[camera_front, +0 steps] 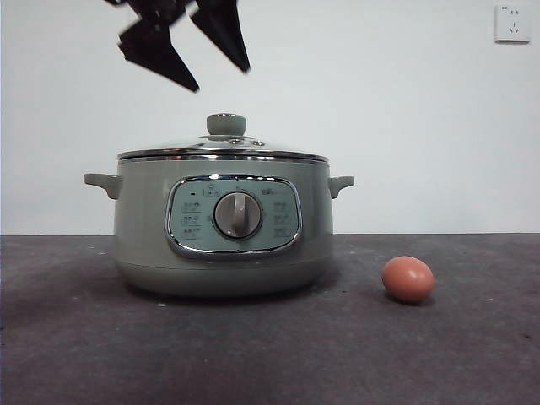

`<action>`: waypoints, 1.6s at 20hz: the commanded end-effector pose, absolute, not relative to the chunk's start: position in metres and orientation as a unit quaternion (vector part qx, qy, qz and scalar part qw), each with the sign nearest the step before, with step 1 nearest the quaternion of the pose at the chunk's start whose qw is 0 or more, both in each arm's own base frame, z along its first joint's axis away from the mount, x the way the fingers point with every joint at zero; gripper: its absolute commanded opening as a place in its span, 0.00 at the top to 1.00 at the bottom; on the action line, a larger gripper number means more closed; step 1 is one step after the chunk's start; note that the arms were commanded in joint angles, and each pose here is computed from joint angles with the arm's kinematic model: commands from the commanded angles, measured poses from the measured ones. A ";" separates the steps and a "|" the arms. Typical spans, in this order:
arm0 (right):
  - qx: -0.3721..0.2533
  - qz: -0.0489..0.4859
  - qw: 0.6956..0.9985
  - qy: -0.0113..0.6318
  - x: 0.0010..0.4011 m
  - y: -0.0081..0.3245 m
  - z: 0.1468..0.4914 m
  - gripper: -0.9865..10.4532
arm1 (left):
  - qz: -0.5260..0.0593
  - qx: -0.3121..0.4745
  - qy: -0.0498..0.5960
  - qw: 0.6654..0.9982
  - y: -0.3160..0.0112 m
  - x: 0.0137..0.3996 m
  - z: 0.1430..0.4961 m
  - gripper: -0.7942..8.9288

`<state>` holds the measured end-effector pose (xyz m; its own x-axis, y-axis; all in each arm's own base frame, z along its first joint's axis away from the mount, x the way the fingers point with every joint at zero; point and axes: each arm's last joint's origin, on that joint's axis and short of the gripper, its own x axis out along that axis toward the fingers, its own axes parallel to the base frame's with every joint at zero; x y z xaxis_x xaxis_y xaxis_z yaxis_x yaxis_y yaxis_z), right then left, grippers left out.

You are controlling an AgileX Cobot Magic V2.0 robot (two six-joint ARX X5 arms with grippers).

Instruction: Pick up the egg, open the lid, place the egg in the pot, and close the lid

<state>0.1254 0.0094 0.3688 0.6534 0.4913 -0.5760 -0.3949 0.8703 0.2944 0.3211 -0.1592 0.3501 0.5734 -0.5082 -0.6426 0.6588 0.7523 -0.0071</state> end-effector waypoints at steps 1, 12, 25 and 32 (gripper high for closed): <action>0.070 0.247 0.907 0.334 0.125 0.010 0.370 0.44 | -0.331 0.128 0.333 0.874 -0.164 0.330 0.337 0.30; 0.072 0.246 0.904 0.343 0.125 0.009 0.368 0.44 | -0.329 0.127 0.360 0.864 -0.173 0.348 0.310 0.37; 0.072 0.246 0.904 0.342 0.126 0.009 0.368 0.45 | -0.330 0.112 0.358 0.866 -0.174 0.348 0.311 0.87; 0.072 0.246 0.903 0.344 0.127 0.009 0.368 0.45 | -0.330 0.111 0.348 0.871 -0.174 0.349 0.315 0.93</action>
<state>0.1262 0.0094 0.3671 0.6407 0.4919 -0.5896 -0.3884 0.8700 0.3037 0.3466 -0.1721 0.3150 0.5373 -0.4850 -0.6900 0.6580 0.7528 -0.0168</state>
